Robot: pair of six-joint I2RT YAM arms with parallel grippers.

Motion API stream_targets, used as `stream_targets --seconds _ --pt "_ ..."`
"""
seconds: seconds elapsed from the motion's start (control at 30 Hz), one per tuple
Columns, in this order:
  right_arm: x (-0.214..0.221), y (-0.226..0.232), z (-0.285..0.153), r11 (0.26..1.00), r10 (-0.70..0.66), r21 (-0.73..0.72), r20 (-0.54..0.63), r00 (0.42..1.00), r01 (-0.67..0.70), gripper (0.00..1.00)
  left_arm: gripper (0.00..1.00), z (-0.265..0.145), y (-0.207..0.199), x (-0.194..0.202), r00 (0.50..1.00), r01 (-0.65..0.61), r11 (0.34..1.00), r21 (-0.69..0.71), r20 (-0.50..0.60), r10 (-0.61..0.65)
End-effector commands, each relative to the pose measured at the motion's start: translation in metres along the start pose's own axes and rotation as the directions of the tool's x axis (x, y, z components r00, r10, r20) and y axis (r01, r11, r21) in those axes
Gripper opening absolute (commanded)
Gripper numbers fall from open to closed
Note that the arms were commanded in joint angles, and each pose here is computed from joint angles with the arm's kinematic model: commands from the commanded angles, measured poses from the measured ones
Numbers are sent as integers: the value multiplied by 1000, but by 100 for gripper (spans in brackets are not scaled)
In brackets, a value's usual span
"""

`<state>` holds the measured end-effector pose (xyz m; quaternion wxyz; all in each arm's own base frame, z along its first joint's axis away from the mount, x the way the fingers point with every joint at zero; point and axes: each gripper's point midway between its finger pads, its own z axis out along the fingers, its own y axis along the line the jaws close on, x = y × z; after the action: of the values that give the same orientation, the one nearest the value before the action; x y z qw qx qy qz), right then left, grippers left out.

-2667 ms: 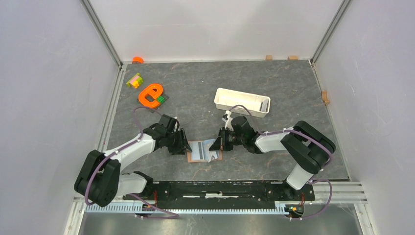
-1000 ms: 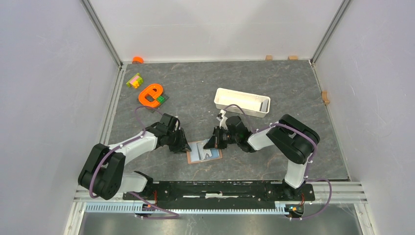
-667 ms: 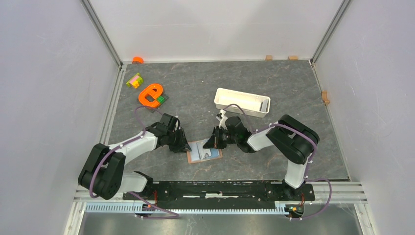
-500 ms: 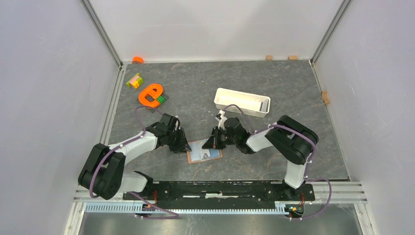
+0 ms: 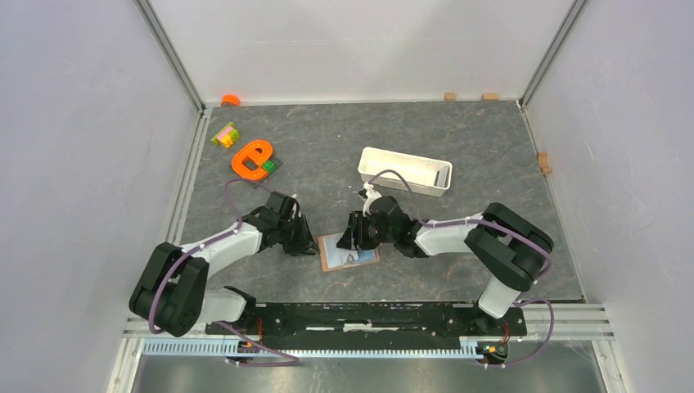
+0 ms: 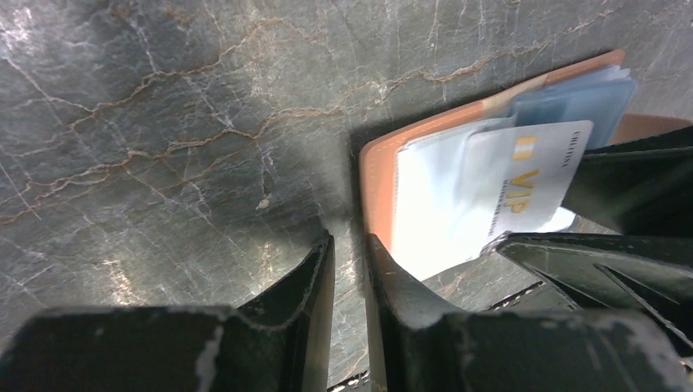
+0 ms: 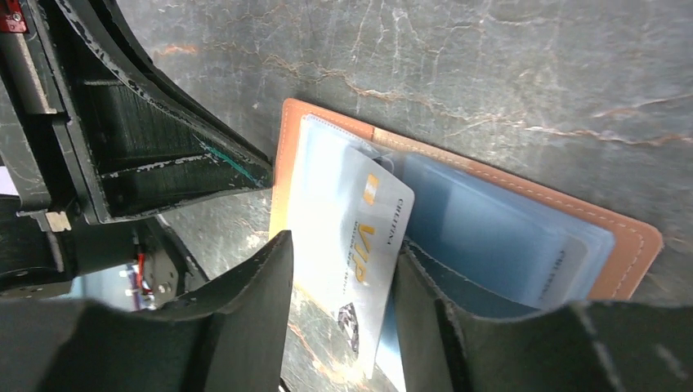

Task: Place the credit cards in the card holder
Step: Insert the credit card into the card holder.

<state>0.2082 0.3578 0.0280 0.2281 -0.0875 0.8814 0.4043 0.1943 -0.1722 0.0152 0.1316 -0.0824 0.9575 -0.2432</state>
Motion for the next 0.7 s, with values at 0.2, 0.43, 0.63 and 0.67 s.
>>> stream_targets --seconds 0.2,0.43,0.63,0.67 --pt "-11 -1 -27 968 -196 156 -26 980 197 67 27 2 2 2 1000 -6 1000 6 15 6" --pt "-23 3 -35 929 -296 219 -41 954 298 74 30 -5 -17 -1 999 -35 994 105 40 31" --pt "-38 0 -49 886 -355 300 -50 934 353 75 34 -13 -29 -4 998 -46 986 160 58 37" --pt "-39 1 -52 885 -358 302 -45 933 354 75 35 -14 -31 -5 998 -45 985 166 61 35"
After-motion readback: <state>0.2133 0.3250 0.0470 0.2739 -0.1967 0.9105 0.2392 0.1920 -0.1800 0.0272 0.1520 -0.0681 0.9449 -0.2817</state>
